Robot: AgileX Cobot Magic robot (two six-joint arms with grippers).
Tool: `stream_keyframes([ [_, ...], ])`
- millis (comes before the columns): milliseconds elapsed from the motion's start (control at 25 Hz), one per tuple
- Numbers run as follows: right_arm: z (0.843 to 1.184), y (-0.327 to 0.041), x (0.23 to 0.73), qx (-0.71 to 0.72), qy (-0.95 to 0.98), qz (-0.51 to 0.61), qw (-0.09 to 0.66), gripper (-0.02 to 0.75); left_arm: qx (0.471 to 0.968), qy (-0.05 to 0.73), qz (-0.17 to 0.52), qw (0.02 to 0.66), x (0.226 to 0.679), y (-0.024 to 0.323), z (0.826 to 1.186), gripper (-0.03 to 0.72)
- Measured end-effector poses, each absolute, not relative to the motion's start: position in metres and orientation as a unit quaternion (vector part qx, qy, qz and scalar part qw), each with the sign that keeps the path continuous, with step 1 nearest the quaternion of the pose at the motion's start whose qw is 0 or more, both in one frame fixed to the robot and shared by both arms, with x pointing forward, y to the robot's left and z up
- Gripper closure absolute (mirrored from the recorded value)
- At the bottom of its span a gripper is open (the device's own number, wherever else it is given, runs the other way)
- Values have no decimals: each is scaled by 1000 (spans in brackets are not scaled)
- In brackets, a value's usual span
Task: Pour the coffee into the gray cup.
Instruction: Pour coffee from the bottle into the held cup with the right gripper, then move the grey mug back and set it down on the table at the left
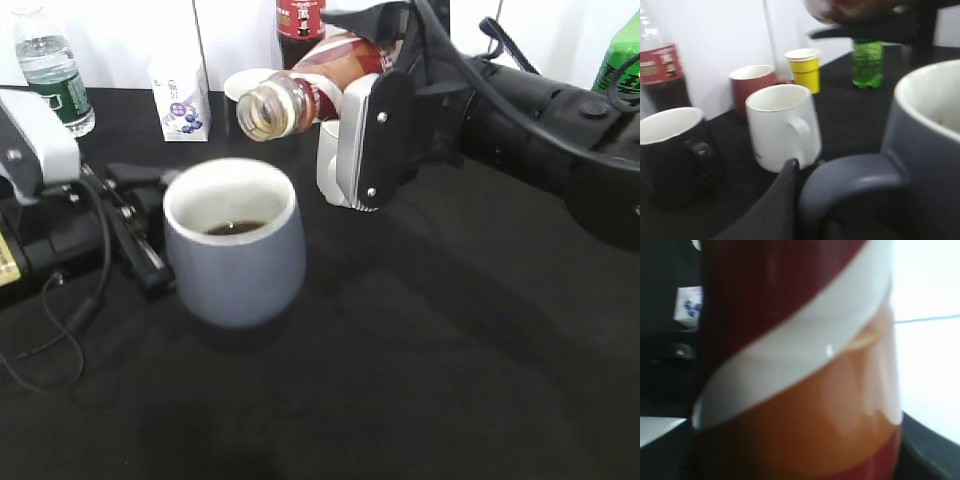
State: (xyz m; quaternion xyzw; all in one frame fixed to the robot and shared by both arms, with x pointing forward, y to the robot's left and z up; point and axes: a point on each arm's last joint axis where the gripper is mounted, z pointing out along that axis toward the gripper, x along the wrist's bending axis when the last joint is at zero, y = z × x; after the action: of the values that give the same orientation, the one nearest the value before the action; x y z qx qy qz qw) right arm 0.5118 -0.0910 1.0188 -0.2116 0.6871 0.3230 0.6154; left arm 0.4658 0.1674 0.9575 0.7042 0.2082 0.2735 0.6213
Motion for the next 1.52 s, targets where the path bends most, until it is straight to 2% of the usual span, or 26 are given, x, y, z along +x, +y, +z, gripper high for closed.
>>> stream_keyframes([
  [160, 1018, -91, 512, -104, 716, 409, 556, 209, 696, 226, 281, 621, 468, 170, 958, 637],
  [280, 1017, -91, 512, 49, 722, 517, 457, 209, 690, 238, 286, 621, 470, 171, 959, 637],
  [360, 1017, -91, 512, 140, 710, 570, 388, 209, 662, 290, 310, 618, 477, 179, 960, 637],
  [440, 1017, -91, 512, 184, 700, 593, 352, 209, 645, 316, 366, 592, 484, 189, 961, 637],
  [520, 1017, -91, 512, 191, 698, 596, 346, 209, 627, 346, 407, 567, 491, 203, 962, 637],
  [680, 1017, -91, 512, 192, 698, 597, 346, 209, 574, 420, 474, 519, 505, 253, 963, 637],
  [880, 1017, -91, 512, 193, 698, 597, 345, 209, 544, 469, 510, 474, 521, 296, 954, 637],
  [1320, 1017, -91, 512, 195, 698, 597, 344, 209, 564, 492, 489, 449, 602, 300, 902, 637],
  [1520, 1017, -91, 512, 195, 698, 597, 343, 210, 567, 496, 482, 447, 610, 299, 887, 634],
])
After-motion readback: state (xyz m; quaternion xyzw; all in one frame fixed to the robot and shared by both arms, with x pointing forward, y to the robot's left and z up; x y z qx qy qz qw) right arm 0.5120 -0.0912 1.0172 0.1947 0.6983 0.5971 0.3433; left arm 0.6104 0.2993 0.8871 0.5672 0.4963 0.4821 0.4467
